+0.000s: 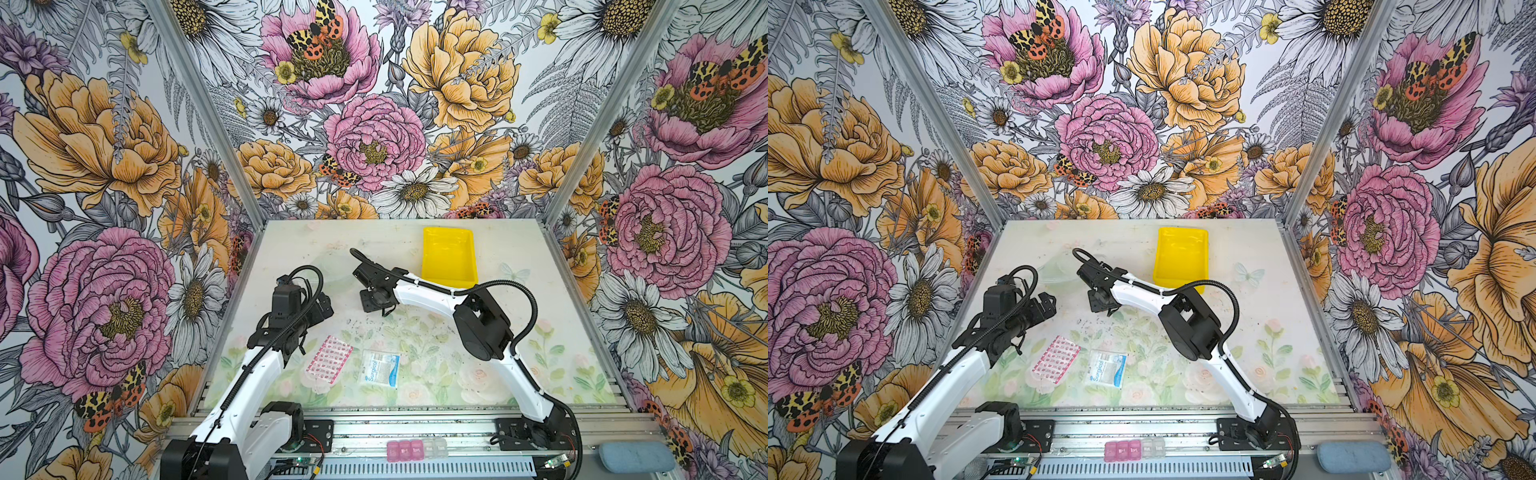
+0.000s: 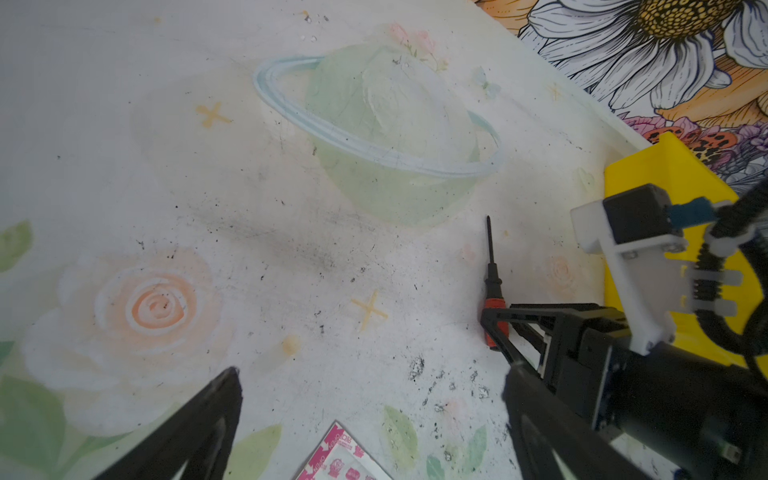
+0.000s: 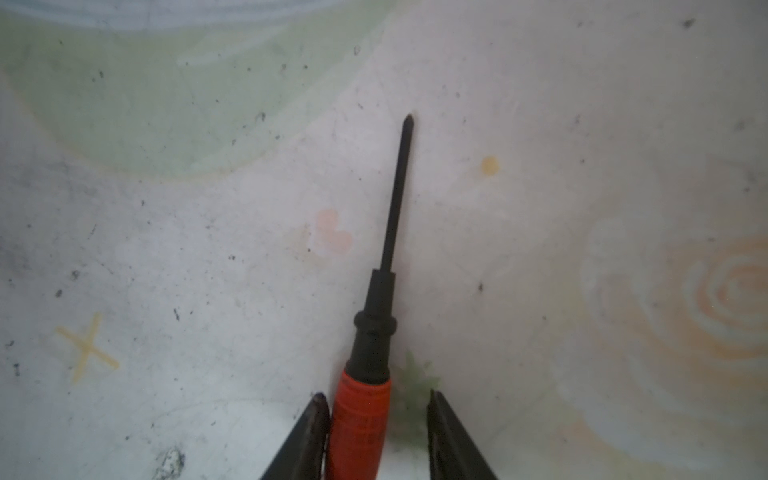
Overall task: Put the screwdriver in the bin
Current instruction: 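Lower the right gripper and close it on the screwdriver's red handle, then lift the screwdriver with the right gripper and carry it over the yellow bin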
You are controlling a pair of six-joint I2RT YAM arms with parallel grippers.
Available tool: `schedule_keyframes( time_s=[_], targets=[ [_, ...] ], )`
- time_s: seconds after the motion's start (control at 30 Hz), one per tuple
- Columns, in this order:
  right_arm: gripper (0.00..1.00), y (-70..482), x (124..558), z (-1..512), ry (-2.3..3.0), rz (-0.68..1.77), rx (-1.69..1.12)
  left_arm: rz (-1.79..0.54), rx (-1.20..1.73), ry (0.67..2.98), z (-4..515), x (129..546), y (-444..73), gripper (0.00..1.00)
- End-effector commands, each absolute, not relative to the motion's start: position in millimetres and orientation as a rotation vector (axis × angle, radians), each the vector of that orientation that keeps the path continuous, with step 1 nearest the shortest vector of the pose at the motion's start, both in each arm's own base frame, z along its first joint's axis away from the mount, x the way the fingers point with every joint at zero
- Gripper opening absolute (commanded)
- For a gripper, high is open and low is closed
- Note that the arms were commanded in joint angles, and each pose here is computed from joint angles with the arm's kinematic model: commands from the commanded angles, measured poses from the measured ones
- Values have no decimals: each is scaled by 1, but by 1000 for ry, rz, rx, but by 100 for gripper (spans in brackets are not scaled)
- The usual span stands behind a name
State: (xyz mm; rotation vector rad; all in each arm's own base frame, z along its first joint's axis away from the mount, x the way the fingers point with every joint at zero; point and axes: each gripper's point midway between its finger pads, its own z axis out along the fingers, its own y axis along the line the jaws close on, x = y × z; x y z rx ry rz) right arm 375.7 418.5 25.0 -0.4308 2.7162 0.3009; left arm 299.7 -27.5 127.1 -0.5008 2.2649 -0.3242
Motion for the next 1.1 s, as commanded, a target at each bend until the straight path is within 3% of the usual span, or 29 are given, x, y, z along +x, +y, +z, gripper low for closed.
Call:
schedule_keyframes(
  time_s=[0.0, 0.23, 0.37, 0.7, 1.07],
  targets=[
    [30, 419, 375, 12, 2734, 275, -440, -335, -487, 2267, 128, 298, -30, 99],
    [8, 416, 376, 17, 2725, 263, -432, -332, -487, 2268, 129, 299, -30, 98],
    [1, 416, 379, 31, 2703, 279, -426, -327, -483, 2265, 130, 299, -30, 99],
    [0, 412, 378, 97, 2613, 364, -402, -315, -444, 2245, 141, 308, -31, 98],
    [0, 366, 371, 153, 2544, 349, -314, -263, -279, 2244, 157, 324, -45, 99]
  ],
)
